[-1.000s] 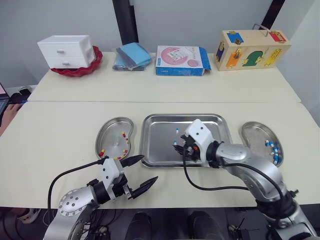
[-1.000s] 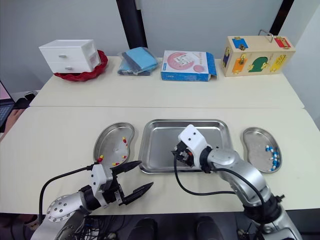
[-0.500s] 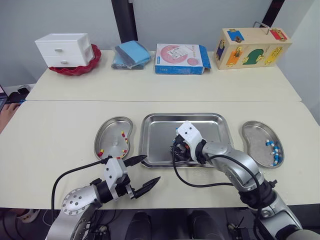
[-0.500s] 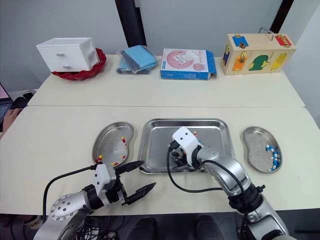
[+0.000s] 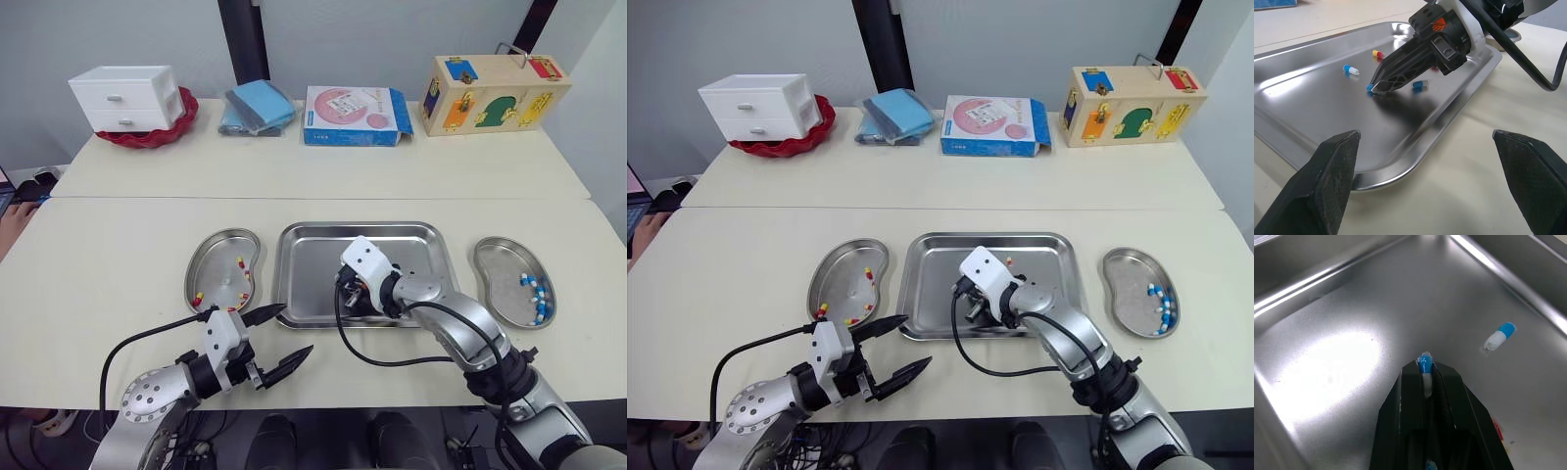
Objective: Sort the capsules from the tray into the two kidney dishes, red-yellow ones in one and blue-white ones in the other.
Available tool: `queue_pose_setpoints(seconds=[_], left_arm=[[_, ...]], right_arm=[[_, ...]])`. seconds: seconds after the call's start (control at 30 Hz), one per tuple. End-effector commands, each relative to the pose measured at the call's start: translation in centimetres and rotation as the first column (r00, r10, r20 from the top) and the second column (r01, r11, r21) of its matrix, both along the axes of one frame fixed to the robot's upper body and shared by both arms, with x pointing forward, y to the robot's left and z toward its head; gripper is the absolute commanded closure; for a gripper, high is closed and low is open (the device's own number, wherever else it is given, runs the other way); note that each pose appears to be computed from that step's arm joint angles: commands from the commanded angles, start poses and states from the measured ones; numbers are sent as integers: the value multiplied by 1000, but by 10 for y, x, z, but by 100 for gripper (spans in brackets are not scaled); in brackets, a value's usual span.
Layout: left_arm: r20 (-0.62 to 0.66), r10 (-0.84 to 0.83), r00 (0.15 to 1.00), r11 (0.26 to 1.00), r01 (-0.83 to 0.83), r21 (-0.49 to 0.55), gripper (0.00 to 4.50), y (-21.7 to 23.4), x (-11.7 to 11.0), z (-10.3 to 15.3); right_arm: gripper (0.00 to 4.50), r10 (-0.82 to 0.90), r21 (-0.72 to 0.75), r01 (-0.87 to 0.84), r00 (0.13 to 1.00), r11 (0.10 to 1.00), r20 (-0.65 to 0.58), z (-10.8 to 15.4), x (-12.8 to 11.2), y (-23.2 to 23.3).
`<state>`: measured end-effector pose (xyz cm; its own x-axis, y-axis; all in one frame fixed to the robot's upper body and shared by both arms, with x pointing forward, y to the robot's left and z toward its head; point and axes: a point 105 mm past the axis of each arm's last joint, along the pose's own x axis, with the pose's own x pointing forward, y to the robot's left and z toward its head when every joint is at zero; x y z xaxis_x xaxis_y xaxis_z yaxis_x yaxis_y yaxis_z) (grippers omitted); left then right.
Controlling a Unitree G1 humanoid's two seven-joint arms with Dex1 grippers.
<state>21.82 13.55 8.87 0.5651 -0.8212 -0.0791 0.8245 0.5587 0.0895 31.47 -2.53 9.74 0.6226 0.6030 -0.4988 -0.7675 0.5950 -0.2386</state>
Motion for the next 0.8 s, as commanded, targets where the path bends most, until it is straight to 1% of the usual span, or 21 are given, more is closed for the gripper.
queue_pose_setpoints(seconds=[0.03,0.1,0.17,0.3,0.47,0.63,0.8], left_arm=[[41,-58,997,998,58,-17,0,-5,-3,11],[53,-110,993,993,112,-30,0,-7,-6,15],[58,-196,979,980,198,-35,0,-8,-12,18],[81,-313,946,947,317,-43,0,-11,-17,24],[105,-375,921,922,382,-57,0,-12,-15,28],[111,-413,904,906,420,-51,0,-13,-14,29],[127,-422,898,901,431,-48,0,-13,-12,30]], right_arm=[[448,86,5,-86,995,996,55,11,-10,11],[448,135,28,-139,984,990,119,26,-14,13],[448,122,61,-132,981,989,153,41,-16,1],[448,57,96,-73,986,993,157,56,-27,-42],[448,-31,145,10,989,989,147,67,-45,-89],[448,-167,142,145,972,979,165,75,-62,-145],[448,-367,151,348,922,925,122,77,-68,-201]])
